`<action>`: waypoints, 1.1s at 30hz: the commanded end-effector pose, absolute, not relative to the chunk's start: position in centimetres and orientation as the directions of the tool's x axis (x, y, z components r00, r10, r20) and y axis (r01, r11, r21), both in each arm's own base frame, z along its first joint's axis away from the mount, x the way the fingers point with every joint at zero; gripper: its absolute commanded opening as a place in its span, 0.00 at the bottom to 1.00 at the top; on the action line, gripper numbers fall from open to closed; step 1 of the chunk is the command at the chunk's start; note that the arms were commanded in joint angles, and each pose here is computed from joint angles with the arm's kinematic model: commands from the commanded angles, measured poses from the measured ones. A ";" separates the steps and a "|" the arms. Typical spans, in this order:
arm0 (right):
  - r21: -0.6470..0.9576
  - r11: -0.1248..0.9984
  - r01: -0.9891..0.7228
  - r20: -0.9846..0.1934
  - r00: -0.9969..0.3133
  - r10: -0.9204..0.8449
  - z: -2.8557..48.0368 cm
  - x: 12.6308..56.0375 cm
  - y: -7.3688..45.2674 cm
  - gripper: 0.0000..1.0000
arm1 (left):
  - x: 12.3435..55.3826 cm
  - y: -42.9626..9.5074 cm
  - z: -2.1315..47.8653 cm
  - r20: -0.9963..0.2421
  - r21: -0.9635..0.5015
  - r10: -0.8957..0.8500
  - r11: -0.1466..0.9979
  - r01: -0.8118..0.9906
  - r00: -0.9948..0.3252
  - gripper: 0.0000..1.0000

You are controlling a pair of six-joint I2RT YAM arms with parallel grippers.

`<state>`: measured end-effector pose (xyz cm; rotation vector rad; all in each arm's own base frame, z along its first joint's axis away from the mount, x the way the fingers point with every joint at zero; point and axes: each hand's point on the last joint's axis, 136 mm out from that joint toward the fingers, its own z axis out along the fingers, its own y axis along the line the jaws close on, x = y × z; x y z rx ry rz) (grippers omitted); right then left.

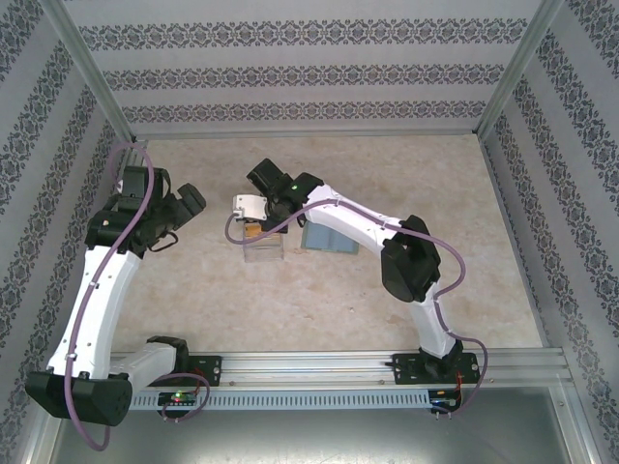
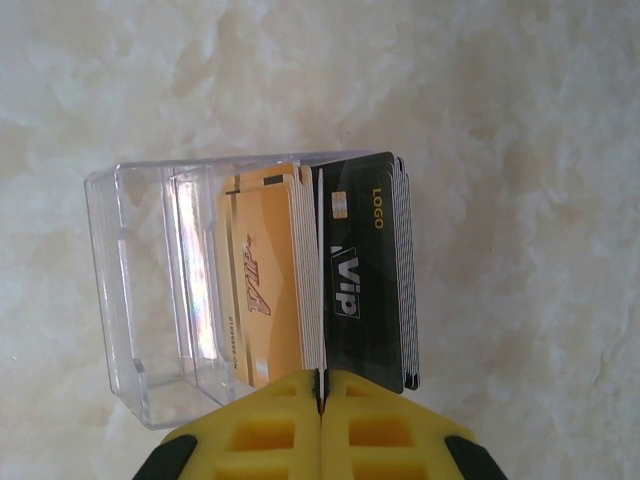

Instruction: Take the credit cards out of the card holder

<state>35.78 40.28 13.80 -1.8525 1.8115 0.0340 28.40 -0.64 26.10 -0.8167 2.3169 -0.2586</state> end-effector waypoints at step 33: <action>-0.390 0.101 -0.915 -0.327 0.035 -0.944 10.1 38.9 40.9 0.20 | 27.7 -0.9 25.1 -0.484 -0.387 -0.618 0.786 -0.482 -0.619 1.00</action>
